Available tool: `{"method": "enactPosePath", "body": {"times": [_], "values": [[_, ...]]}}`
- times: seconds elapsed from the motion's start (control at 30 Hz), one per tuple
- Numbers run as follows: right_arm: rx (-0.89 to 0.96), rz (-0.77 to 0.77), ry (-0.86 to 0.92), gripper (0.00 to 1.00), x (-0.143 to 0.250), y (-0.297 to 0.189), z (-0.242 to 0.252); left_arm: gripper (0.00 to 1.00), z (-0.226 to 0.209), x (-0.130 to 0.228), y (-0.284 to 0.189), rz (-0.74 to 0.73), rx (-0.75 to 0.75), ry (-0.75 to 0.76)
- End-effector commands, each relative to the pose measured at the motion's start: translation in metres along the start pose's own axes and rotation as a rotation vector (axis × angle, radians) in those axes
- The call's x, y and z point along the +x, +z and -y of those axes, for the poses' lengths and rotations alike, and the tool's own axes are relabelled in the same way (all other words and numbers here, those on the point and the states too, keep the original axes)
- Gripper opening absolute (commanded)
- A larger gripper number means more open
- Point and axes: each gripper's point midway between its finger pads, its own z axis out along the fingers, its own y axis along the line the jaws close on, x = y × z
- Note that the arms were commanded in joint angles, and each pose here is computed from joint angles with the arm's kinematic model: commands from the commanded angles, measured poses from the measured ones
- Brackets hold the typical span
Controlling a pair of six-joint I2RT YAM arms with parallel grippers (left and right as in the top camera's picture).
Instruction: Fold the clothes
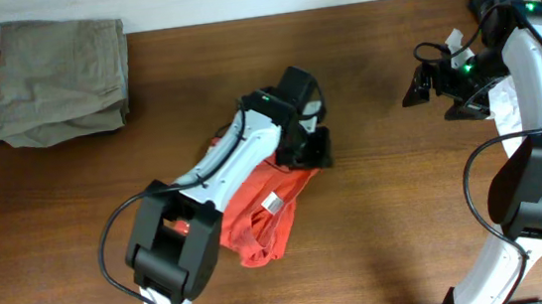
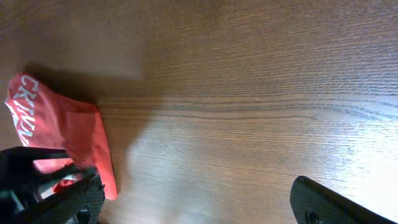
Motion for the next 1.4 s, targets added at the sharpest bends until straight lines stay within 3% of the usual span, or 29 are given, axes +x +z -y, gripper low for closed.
{"method": "enactPosePath", "body": {"times": [0.0,0.07,0.2,0.3,0.4,0.5,0.77,0.87,1.07,1.13,1.23,1.27,1.37], "values": [[0.01,0.028,-0.006,0.99,-0.003,-0.009,-0.002,0.87,0.03,0.007,-0.005,-0.032,0.056,0.097],[0.01,0.028,-0.006,0.99,-0.003,-0.009,-0.002,0.87,0.031,0.008,-0.021,-0.044,0.023,0.12],[0.01,0.028,-0.006,0.99,-0.003,-0.009,-0.002,0.99,0.04,0.009,-0.059,-0.048,-0.037,0.164],[0.01,0.028,-0.006,0.99,-0.003,-0.009,-0.002,0.99,0.033,0.004,-0.067,-0.019,-0.109,0.171],[0.01,0.028,-0.006,0.99,-0.003,-0.009,-0.002,0.98,-0.004,0.013,-0.076,-0.049,-0.3,0.139],[0.01,0.028,-0.006,0.99,-0.003,-0.009,-0.002,0.98,-0.066,0.054,-0.112,-0.229,-0.544,0.026],[0.01,0.028,-0.006,0.99,-0.003,-0.009,-0.002,0.96,-0.105,0.138,-0.081,-0.584,-0.542,-0.103],[0.01,0.028,-0.006,0.99,-0.003,-0.009,-0.002,0.95,-0.099,0.164,-0.071,-0.692,-0.461,-0.107],[0.01,0.028,-0.006,0.99,-0.003,-0.009,-0.002,0.93,-0.085,0.172,-0.051,-0.694,-0.443,-0.048],[0.01,0.028,-0.006,0.99,-0.003,-0.009,-0.002,0.83,-0.084,0.169,-0.047,-0.674,-0.438,-0.044],[0.01,0.028,-0.006,0.99,-0.003,-0.009,-0.002,0.47,-0.087,0.165,-0.037,-0.644,-0.433,-0.043],[0.01,0.028,-0.006,0.99,-0.003,-0.009,-0.002,0.43,-0.089,0.168,-0.035,-0.648,-0.431,-0.05],[0.01,0.028,-0.006,0.99,-0.003,-0.009,-0.002,0.0,-0.097,0.178,-0.021,-0.662,-0.414,-0.062]]}}
